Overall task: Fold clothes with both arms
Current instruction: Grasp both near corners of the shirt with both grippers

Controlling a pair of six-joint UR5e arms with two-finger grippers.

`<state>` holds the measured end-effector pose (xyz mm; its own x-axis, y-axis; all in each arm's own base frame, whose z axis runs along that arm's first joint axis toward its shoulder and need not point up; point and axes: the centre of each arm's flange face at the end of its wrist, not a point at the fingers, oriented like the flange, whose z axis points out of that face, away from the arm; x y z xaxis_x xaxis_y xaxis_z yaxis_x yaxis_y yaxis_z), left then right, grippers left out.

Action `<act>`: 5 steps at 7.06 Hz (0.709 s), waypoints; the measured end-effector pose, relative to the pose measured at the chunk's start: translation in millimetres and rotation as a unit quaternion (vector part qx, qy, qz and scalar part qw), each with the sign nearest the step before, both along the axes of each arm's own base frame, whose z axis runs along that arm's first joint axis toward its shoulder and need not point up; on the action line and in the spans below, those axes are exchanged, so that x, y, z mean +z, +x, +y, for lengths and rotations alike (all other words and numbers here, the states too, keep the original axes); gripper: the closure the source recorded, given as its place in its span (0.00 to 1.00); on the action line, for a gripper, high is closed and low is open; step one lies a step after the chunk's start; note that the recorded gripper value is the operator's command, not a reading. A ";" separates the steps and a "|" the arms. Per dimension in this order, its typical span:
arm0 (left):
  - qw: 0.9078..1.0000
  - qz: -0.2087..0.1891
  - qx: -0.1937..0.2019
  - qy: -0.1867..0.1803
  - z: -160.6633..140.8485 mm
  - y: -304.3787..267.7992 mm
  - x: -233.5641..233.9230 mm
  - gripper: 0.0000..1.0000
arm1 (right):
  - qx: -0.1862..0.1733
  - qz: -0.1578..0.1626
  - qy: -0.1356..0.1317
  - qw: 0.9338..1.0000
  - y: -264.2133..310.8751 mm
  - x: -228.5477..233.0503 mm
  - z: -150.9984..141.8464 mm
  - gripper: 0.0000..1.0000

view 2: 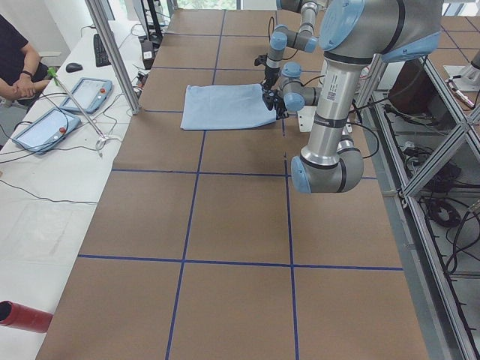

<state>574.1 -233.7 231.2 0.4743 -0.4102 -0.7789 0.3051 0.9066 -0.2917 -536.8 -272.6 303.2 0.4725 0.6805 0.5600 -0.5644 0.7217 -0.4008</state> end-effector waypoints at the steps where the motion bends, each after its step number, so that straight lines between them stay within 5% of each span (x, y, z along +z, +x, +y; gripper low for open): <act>1: 1.000 0.003 0.000 0.001 0.1 0.2 -4.6 1.00 | 0.001 -0.004 0.001 1.000 0.8 -3.9 -0.7 1.00; 5: 1.000 0.014 0.014 0.003 22.7 -32.6 -35.5 1.00 | -0.026 -0.031 0.002 0.999 19.2 -24.5 12.1 1.00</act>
<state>541.4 -211.0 195.7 0.4627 -0.3924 -0.7949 0.2719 0.9163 -0.2941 -517.6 -260.5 278.7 0.4712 0.6534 0.5925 -0.5000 0.7513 -0.4308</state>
